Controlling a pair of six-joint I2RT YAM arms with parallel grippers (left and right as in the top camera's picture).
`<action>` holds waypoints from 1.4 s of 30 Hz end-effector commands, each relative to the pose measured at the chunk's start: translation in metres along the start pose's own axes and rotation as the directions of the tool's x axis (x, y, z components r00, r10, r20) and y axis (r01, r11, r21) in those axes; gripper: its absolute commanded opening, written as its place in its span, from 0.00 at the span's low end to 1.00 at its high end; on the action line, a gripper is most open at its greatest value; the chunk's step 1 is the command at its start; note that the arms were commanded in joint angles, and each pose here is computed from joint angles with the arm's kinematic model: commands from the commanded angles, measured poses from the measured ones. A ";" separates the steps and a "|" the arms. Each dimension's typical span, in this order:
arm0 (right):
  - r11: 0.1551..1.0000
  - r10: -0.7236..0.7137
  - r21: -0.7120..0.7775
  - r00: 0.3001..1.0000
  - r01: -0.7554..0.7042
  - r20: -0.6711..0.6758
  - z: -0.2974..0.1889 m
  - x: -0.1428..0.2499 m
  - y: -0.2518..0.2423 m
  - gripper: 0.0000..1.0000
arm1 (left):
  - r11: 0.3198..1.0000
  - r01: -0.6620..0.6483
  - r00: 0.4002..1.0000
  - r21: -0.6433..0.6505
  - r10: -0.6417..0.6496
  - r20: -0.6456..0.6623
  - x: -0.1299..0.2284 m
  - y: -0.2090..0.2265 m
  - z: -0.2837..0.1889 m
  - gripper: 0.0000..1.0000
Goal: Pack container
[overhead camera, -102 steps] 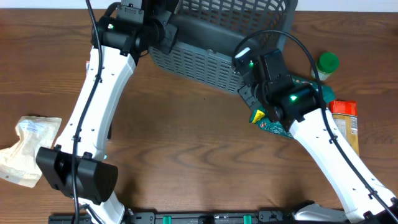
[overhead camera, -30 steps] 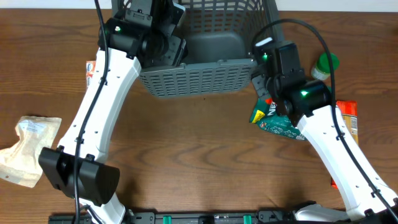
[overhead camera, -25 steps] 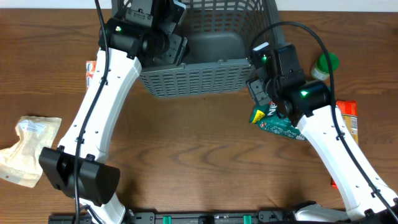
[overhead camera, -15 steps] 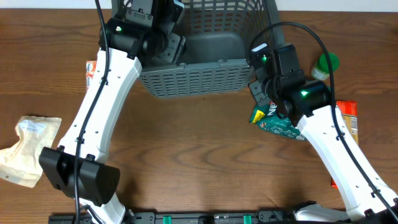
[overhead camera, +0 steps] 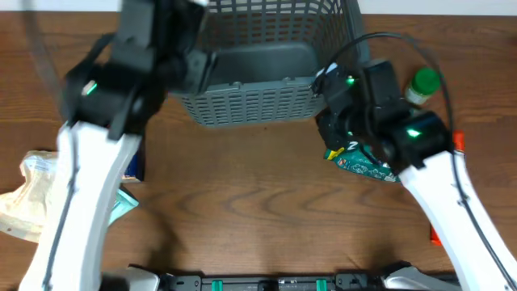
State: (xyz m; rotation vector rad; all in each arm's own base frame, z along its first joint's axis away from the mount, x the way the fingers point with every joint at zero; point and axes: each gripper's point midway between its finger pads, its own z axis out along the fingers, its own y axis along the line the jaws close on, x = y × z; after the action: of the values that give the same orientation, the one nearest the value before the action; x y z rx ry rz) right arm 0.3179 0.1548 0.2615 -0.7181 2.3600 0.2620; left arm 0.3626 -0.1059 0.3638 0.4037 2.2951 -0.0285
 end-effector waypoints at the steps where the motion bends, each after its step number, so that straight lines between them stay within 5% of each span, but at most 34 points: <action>1: 0.999 0.000 -0.045 0.985 0.007 0.170 -0.057 -0.042 0.015 0.01 | 0.989 0.094 0.995 -0.117 -0.096 -0.010 0.016 0.022 -0.027 0.68; 7: 0.986 0.023 0.148 0.941 -0.077 0.337 -0.113 -0.094 -0.029 0.01 | 0.961 0.202 0.972 -0.191 -0.221 -0.085 0.048 0.041 -0.045 0.68; 14: 0.957 0.161 0.192 0.947 -0.218 0.277 -0.075 -0.096 -0.079 0.01 | 0.961 0.218 0.942 -0.171 -0.253 -0.221 0.069 0.033 -0.018 0.66; 19: 0.959 0.190 0.173 0.964 -0.222 0.187 -0.030 -0.089 -0.091 0.01 | 0.950 0.248 0.898 -0.188 -0.299 -0.322 0.087 0.028 -0.002 0.29; 23: 0.963 0.195 0.163 0.972 -0.216 0.133 -0.004 -0.084 -0.094 0.01 | 0.952 0.237 0.882 -0.195 -0.295 -0.368 0.095 0.026 0.002 0.25; 28: 0.965 0.205 0.147 0.975 -0.216 0.088 0.016 -0.078 -0.095 0.01 | 0.953 0.248 0.876 -0.174 -0.297 -0.381 0.096 0.022 0.005 0.06; 42: 0.967 0.204 0.147 0.977 -0.210 0.057 0.027 -0.073 -0.096 0.01 | 0.955 0.236 0.854 -0.181 -0.293 -0.431 0.097 0.020 0.043 0.06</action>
State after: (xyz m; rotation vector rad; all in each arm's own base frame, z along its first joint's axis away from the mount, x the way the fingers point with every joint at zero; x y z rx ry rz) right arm 0.4323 0.1176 0.2888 -0.3898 2.3803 0.1759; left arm 0.3316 -0.0660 0.2787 0.0295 2.7493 0.0671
